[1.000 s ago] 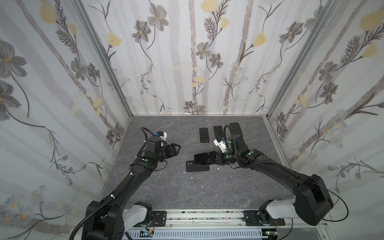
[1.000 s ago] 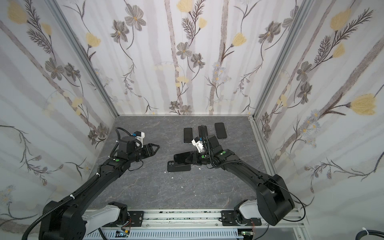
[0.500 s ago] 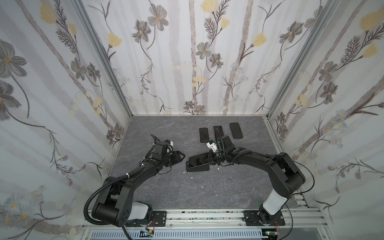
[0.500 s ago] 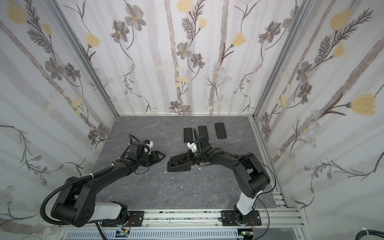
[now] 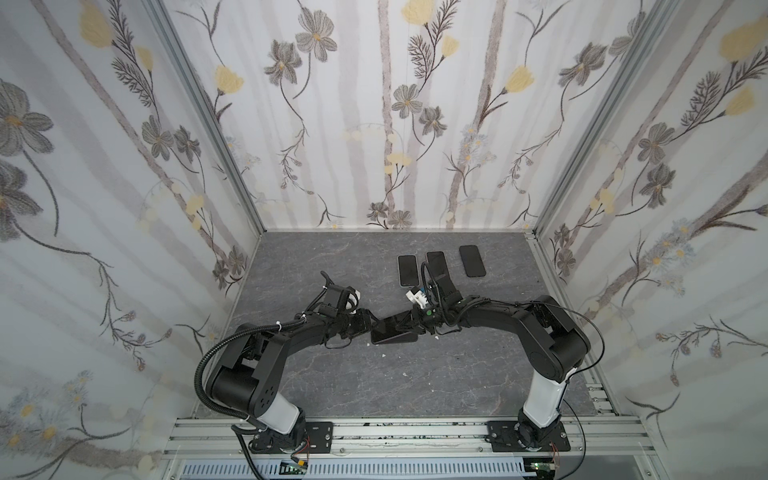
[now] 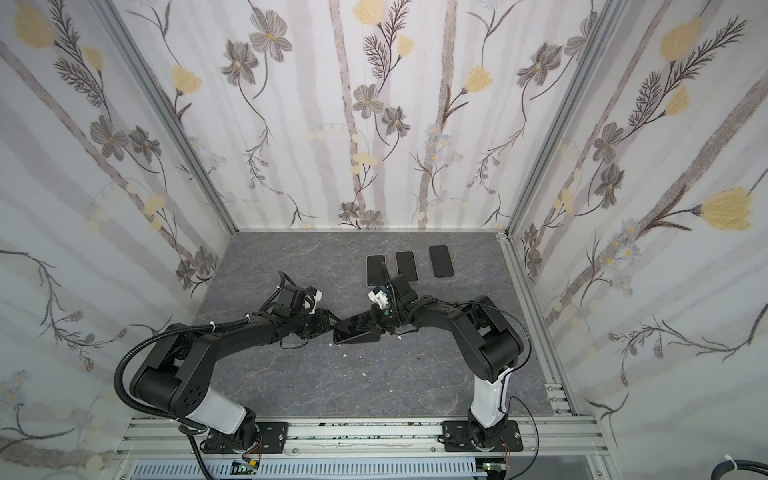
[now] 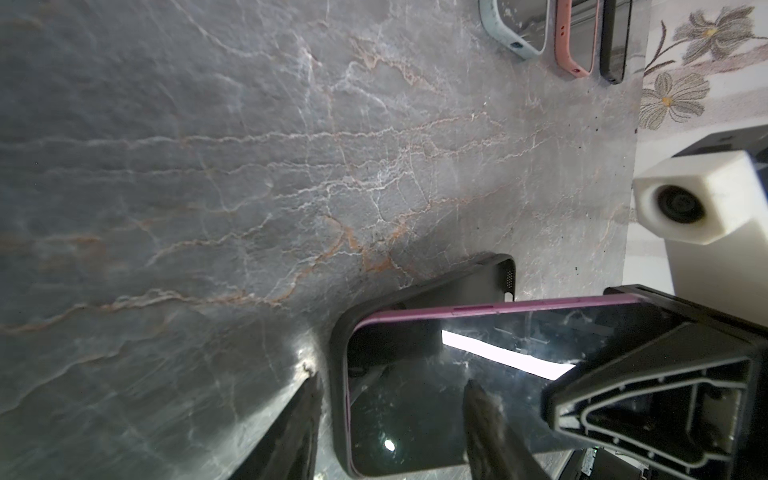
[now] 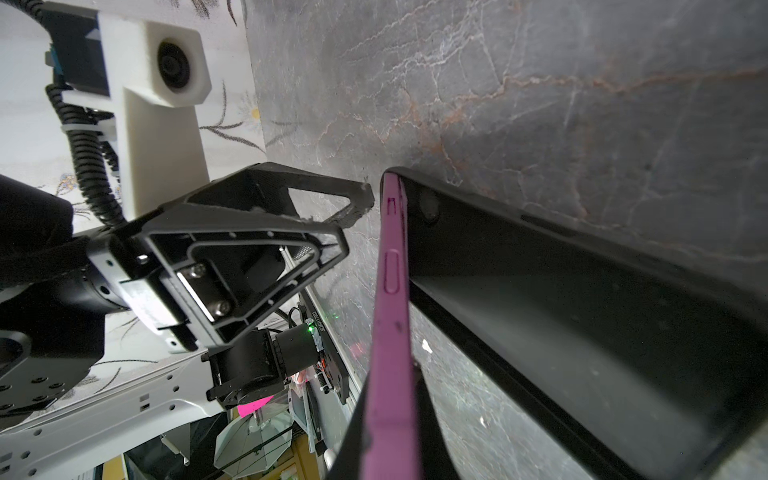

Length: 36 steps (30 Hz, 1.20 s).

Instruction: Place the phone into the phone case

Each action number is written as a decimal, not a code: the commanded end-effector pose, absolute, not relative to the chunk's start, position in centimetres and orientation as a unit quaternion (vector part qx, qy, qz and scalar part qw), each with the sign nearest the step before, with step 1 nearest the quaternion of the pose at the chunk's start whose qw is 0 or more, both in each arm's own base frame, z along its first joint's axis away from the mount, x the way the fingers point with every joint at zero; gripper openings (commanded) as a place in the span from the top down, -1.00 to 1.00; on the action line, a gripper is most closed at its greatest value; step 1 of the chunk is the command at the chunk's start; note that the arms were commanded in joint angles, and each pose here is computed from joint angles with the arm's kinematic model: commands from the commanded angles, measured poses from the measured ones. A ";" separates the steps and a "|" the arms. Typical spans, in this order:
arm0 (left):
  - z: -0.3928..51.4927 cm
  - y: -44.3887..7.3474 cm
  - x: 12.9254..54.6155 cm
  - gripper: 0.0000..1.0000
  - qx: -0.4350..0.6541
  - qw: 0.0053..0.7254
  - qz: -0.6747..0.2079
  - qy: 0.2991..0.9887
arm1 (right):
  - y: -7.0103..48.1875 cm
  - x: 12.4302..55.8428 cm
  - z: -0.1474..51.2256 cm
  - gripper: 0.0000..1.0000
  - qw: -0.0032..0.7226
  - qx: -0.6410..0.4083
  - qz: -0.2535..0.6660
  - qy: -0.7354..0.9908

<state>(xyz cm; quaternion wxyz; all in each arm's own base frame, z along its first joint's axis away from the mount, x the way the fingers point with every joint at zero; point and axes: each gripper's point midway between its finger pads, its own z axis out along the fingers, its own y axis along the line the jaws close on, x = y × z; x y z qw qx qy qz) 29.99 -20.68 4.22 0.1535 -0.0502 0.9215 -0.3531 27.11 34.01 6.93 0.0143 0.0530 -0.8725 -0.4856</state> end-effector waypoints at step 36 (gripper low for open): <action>3.5 -20.2 29.2 0.12 -0.024 0.154 -0.308 0.939 | 27.3 29.1 5.7 0.02 -0.051 0.027 -0.299 -0.953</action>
